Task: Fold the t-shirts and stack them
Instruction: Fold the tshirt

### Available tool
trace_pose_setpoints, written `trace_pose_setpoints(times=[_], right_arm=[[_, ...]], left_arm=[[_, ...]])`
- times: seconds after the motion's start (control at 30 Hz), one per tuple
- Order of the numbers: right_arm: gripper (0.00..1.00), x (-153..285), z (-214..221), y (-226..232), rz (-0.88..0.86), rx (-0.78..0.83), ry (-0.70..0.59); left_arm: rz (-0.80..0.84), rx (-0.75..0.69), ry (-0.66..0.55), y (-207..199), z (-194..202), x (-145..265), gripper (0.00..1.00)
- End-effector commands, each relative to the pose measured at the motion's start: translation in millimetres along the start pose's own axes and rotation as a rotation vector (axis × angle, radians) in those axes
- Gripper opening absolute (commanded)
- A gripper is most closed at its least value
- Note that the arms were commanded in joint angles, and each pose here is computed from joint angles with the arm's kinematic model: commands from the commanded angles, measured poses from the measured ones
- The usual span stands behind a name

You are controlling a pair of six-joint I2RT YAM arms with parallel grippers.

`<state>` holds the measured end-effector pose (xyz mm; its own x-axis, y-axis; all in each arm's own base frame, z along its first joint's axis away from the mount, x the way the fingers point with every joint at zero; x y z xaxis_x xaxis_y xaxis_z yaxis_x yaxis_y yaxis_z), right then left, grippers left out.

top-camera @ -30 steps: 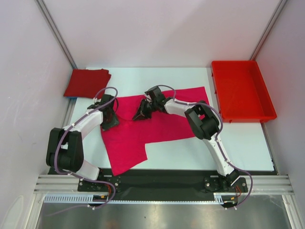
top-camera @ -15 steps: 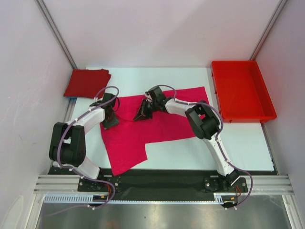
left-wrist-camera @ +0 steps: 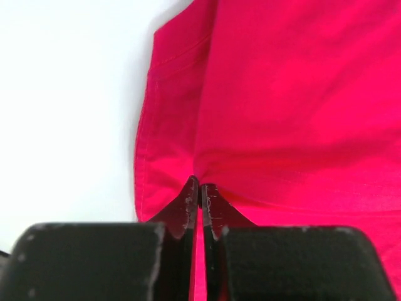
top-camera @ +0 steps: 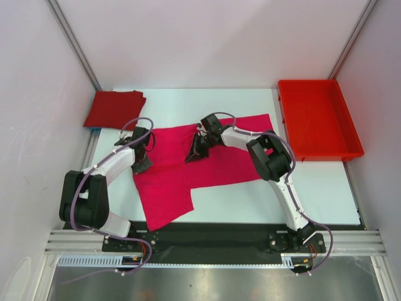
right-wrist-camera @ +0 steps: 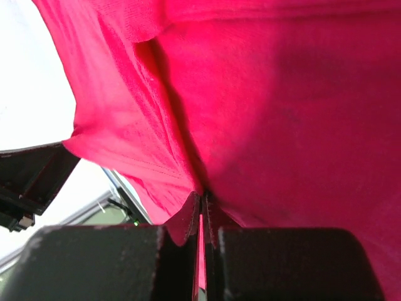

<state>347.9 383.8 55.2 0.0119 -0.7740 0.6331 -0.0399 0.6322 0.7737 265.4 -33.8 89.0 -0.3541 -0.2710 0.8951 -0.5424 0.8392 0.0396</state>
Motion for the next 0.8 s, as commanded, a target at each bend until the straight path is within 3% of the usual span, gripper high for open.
trace_pose_setpoints(times=[0.0,0.23,0.27,0.33,0.43,0.6,0.67,0.77], right_arm=[[0.02,23.2,1.9,20.7,-0.019,0.076,0.01],[0.17,26.4,5.3,15.8,-0.006,0.102,0.035],[0.2,30.6,4.8,17.9,0.0,0.117,0.03],[0.31,41.6,2.9,16.4,0.027,0.156,0.029],[0.36,71.5,-2.5,16.5,0.084,0.184,0.001],[0.38,149.6,-50.8,-12.1,0.254,0.234,-0.203],[0.39,179.7,-69.5,-29.4,0.312,0.212,-0.267],[0.49,210.9,-93.1,-45.7,0.408,0.209,-0.354]], left_arm=[[-0.051,0.024,-0.009,13.4,7.2,5.3,0.06],[-0.04,0.037,0.009,21.9,17.4,15.1,0.46],[-0.038,0.043,0.003,22.9,16.7,17.6,0.58],[-0.045,0.064,-0.039,28.0,9.0,29.1,0.68],[-0.028,0.092,-0.128,33.3,-6.6,51.9,0.68],[0.174,0.118,-0.347,19.9,-54.8,82.9,0.67],[0.238,0.091,-0.366,10.9,-68.9,82.8,0.68],[0.303,0.092,-0.415,0.5,-106.8,79.7,0.7]])
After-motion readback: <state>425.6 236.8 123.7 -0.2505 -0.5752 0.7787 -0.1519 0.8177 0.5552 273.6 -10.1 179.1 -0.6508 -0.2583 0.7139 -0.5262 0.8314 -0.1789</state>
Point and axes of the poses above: each gripper's point midway between its finger pads, its own x axis back along the fingers, its own y axis along the line the jaws close on, z = x × y, the point moved 5 cm from there along x, back along the fingers, and after that the axes turned 1 degree about x, right-handed, at the moved point
